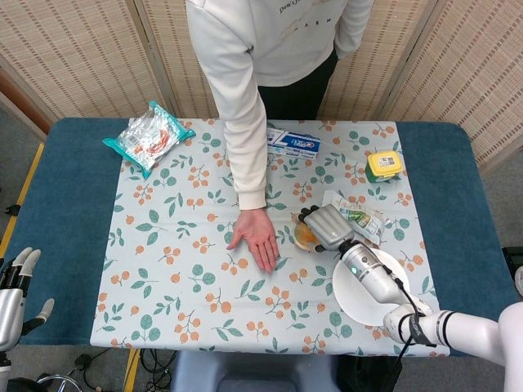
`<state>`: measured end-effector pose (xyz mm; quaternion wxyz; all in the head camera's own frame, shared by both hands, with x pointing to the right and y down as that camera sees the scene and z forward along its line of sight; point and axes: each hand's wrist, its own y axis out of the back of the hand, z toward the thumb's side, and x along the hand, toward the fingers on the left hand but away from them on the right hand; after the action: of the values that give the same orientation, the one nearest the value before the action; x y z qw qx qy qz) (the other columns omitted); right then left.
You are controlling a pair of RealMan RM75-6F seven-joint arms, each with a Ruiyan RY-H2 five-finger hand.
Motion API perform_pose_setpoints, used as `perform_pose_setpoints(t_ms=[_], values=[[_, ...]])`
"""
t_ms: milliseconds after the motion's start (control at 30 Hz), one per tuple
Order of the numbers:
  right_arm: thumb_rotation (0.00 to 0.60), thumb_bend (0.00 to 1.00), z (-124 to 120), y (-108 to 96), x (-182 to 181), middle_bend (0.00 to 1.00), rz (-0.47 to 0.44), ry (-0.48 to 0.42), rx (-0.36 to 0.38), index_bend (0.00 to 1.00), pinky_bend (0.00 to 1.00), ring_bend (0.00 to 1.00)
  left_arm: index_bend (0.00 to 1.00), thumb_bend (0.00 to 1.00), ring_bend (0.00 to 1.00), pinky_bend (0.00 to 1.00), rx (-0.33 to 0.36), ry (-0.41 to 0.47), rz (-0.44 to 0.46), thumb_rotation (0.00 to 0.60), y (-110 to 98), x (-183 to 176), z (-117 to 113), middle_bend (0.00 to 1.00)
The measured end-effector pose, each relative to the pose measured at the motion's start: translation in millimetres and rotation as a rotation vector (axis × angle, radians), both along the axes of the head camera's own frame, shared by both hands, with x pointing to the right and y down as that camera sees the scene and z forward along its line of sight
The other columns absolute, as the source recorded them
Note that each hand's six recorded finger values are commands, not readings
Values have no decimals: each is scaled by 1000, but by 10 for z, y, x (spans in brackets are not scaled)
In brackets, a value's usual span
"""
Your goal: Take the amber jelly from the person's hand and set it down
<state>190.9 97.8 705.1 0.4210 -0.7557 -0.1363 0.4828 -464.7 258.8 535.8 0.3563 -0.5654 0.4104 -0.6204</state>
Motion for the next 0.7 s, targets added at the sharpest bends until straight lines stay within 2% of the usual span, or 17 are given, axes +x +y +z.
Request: perform_pose_setpoints(t_ms=[100,167,267,333,433,700], values=[[600,369,96,60,7,438,-12,14,-17,597,714,399,58,278,111,57,-2,-3,-3,600,5,-7,3,39],[600,369,154,102,10,411,-22,24,-30,552,704,394,58,278,111,57,-2,-3,-3,600,6,-7,3,39],[600,369,201,150,3,362,-33,31,-48,371,647,354,58,278,111,57,-2,-4,-4,600,9,-11,1,39],[600,369,199,159,1,313,-37,31,-47,211,569,293,58,278,112,57,-2,-5,-5,600,9,-15,3,39],[600,369,181,172,0,245,-32,20,-60,83,493,230,58,278,111,57,-4,-4,-4,600,7,-12,11,39],[600,378,20,114,97,209,-13,-3,-40,39,418,174,58,278,111,57,-1,-3,-2,600,-2,-10,13,39]])
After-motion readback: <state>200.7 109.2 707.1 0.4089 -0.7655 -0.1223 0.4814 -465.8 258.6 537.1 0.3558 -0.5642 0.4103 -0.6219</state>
